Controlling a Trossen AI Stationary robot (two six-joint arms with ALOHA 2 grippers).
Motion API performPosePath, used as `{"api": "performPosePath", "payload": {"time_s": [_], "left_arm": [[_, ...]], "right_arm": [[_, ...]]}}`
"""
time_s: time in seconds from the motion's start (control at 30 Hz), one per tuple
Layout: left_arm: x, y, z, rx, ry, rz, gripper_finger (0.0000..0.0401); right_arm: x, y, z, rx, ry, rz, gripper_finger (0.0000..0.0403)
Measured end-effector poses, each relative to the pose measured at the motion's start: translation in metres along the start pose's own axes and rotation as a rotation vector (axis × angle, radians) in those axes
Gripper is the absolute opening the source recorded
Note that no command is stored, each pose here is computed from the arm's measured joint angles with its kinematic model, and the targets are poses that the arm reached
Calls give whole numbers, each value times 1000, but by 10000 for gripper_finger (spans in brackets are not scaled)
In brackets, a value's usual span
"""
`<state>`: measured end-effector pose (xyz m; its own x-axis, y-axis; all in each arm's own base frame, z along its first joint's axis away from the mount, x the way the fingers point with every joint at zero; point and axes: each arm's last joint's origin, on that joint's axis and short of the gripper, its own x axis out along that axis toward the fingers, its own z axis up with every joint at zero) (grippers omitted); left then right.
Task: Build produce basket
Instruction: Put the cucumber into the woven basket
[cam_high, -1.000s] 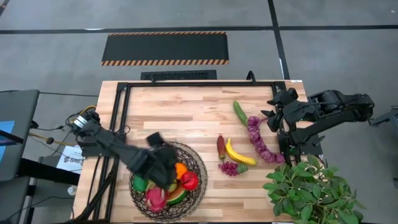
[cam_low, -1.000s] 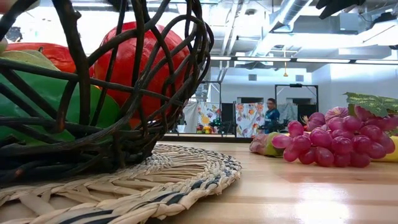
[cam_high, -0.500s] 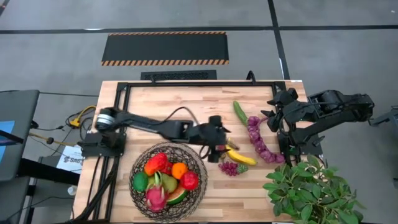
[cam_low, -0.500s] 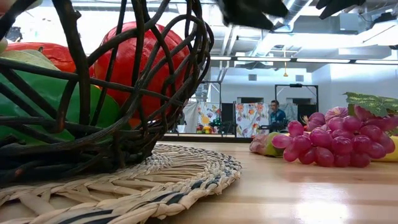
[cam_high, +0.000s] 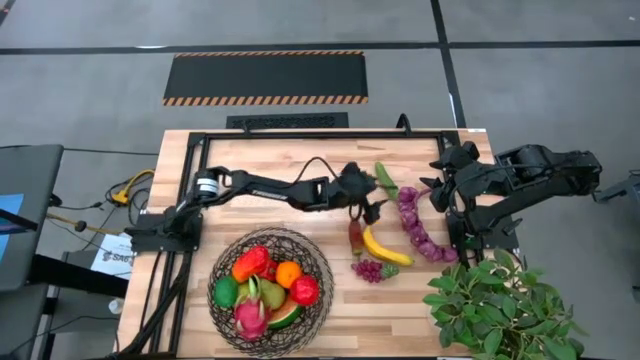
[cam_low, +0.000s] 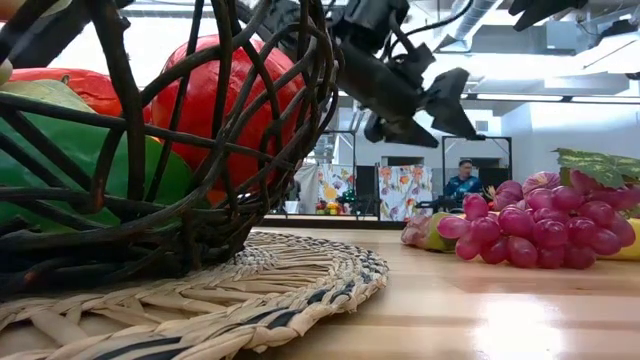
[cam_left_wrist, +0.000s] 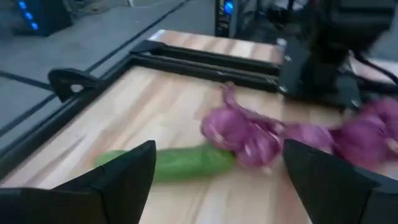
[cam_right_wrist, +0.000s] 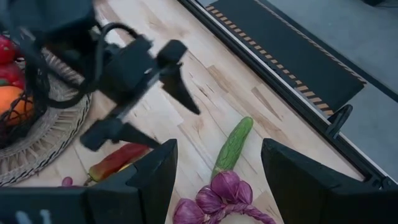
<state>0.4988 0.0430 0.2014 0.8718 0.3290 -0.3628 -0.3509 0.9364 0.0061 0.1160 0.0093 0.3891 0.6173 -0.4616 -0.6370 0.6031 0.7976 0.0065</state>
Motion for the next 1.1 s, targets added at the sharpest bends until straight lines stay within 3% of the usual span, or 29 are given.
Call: {"api": "performPosePath", "payload": {"time_s": [0.3, 0.57, 0.77, 0.93, 1.1], "left_arm": [[50, 25, 19, -115, -11, 100, 334], [86, 26, 10, -154, 197, 222, 334], [96, 34, -8, -277, 218, 251, 334], [96, 43, -22, -366, 344, 223, 334], [90, 44, -33, -408, 471, 273, 334]], "right_arm": [[0, 0, 0, -2, 2, -1, 255], [0, 0, 0, -1, 2, -1, 255], [0, 0, 0, 3, 0, 1, 255], [0, 0, 0, 10, -1, 2, 255], [0, 1, 1, 16, -5, 5, 255]]}}
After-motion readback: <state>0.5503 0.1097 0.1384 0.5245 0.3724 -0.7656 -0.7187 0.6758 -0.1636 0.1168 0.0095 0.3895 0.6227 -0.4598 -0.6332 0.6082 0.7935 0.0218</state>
